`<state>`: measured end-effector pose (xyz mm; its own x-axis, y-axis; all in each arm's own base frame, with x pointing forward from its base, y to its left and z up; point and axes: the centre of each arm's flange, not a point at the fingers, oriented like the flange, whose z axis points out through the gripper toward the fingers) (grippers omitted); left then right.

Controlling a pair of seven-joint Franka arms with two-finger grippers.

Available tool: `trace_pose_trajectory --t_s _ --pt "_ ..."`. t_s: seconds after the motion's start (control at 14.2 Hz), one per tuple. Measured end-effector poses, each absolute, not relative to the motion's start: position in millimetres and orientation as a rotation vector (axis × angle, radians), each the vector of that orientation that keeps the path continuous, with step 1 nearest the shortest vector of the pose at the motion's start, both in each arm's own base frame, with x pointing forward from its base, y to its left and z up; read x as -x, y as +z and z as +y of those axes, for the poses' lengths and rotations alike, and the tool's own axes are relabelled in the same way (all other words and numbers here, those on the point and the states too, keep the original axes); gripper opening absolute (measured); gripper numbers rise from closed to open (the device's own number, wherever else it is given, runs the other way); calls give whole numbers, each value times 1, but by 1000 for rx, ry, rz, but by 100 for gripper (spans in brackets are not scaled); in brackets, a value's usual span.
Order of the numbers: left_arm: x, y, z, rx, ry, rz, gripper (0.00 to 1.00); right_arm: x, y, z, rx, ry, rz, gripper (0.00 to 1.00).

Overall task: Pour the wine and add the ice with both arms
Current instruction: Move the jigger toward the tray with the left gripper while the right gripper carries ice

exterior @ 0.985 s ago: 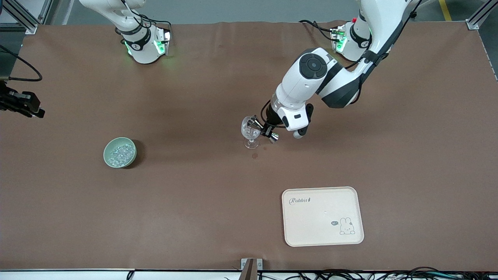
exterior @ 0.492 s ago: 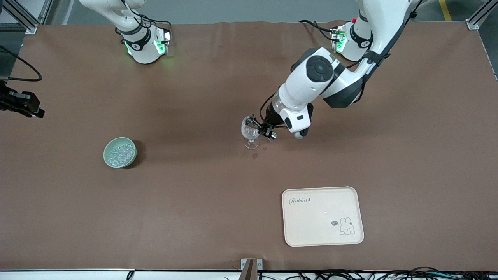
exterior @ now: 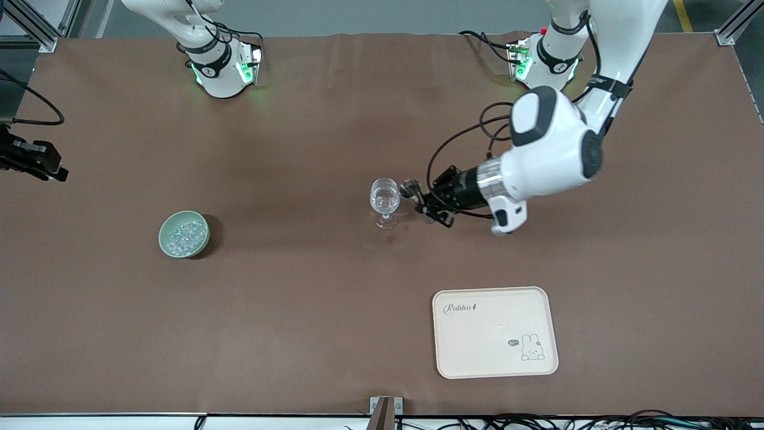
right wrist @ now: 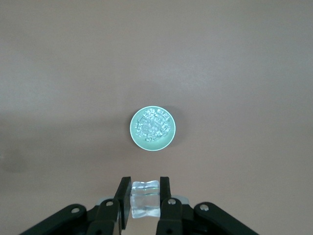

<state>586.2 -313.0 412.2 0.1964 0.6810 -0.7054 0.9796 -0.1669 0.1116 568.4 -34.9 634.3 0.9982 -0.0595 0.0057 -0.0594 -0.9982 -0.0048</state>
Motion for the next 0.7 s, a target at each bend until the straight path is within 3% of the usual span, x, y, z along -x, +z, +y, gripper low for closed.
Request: trace_pose_trajectory --t_s 0.7 --pt "-713 322 -154 -1541 -628 1739 21 -569 635 -31 3135 -13 83 27"
